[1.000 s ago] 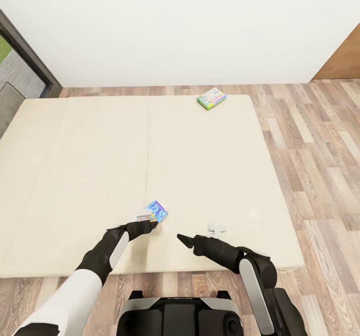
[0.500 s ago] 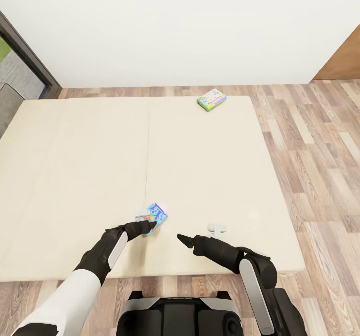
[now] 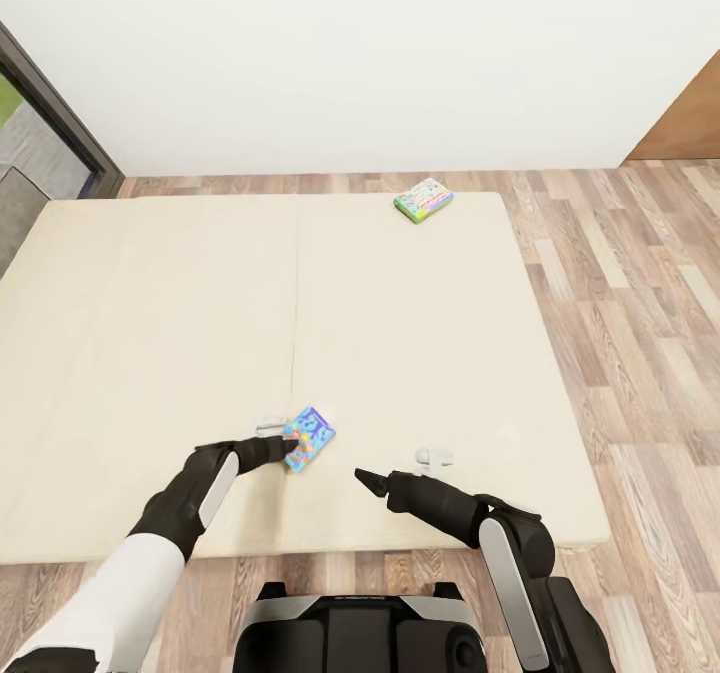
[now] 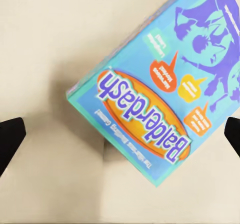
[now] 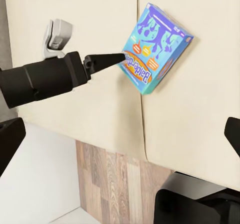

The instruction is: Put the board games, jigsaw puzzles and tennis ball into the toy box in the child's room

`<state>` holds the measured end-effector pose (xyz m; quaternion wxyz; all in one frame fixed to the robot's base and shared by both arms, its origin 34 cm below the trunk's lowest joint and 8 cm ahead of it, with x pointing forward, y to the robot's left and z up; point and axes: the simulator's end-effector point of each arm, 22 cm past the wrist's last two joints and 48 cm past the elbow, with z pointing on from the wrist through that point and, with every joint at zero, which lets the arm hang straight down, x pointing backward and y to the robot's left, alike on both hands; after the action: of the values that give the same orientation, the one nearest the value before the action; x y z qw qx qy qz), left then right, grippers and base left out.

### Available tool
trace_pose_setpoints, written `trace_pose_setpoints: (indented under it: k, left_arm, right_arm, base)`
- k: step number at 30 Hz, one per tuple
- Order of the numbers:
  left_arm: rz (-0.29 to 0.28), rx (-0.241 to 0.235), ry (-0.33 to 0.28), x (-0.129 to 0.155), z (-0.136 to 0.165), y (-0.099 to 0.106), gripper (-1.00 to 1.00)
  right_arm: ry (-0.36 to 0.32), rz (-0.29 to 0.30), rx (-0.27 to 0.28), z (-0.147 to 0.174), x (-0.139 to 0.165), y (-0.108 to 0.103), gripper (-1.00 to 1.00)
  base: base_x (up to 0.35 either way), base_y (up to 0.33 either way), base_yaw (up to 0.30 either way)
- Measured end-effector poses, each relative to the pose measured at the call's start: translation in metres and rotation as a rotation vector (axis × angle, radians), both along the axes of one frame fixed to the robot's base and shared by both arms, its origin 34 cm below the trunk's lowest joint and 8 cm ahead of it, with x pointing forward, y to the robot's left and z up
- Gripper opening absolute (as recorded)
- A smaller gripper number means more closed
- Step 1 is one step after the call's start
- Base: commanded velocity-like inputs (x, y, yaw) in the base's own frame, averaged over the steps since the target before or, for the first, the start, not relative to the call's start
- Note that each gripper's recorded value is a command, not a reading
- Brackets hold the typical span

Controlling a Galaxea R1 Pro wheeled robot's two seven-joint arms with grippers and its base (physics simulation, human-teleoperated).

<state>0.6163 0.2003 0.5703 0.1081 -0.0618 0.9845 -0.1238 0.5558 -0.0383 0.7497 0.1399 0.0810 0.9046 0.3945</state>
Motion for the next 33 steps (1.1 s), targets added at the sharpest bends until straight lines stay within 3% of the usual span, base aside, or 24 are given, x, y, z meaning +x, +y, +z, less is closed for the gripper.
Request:
trace_pose_setpoints:
  k: [9, 13, 19, 33]
  left_arm:
    - [0.004, 0.046, -0.021, 0.034, 0.010, 0.025, 1.00]
    - [0.016, 0.087, -0.027, 0.053, 0.012, 0.036, 1.00]
    - [0.031, 0.128, -0.022, 0.059, 0.006, 0.046, 1.00]
    - [0.045, 0.150, -0.044, 0.048, -0.011, 0.048, 1.00]
  right_arm:
    - [0.000, 0.000, -0.001, 0.000, 0.000, 0.000, 1.00]
    - [0.000, 0.000, -0.001, 0.000, 0.000, 0.000, 1.00]
    - [0.001, -0.001, -0.004, -0.001, 0.000, -0.001, 1.00]
    - [0.003, -0.003, -0.010, -0.002, 0.000, -0.001, 1.00]
  base:
    - [0.000, 0.000, 0.000]
    - [0.000, 0.000, 0.000]
    - [0.000, 0.000, 0.000]
    - [0.000, 0.000, 0.000]
